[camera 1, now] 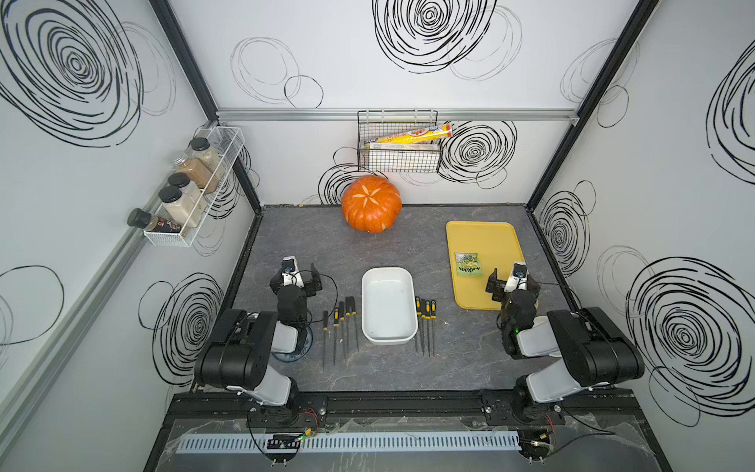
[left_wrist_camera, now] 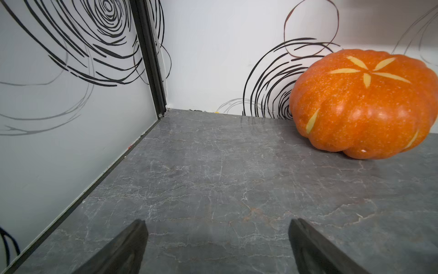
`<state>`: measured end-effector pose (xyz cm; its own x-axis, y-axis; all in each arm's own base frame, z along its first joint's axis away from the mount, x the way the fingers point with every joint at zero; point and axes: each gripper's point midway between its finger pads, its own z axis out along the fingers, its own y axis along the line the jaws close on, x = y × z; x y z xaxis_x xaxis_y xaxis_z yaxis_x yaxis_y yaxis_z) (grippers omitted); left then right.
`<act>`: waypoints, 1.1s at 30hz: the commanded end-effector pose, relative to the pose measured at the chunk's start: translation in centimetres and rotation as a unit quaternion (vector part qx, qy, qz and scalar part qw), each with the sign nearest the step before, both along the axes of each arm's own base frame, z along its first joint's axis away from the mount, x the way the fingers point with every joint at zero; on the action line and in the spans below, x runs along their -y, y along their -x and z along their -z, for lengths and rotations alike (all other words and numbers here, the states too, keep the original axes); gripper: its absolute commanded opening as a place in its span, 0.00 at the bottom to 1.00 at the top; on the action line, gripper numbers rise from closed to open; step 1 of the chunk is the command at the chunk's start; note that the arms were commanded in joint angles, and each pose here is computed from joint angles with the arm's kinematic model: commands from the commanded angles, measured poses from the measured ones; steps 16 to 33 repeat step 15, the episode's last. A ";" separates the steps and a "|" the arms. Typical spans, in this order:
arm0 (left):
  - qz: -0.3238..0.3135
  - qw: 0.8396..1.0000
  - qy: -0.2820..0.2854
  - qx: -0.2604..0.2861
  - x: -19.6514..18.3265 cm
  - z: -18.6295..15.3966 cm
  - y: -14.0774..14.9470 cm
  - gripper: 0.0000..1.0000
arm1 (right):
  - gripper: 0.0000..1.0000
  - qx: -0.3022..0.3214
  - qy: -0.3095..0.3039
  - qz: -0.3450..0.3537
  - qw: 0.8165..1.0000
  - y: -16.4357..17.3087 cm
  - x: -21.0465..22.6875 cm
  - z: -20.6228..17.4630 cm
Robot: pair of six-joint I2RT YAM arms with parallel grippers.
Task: Take the file tool out of the storage box
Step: Reset both arms
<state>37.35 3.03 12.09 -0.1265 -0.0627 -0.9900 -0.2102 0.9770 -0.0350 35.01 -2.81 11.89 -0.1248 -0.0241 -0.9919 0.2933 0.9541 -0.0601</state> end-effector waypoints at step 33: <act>0.023 0.999 0.009 0.025 0.6 -1.1 -0.3 0.99 | 1.00 0.035 -0.018 -0.013 0.999 -0.3 -0.1 -1.5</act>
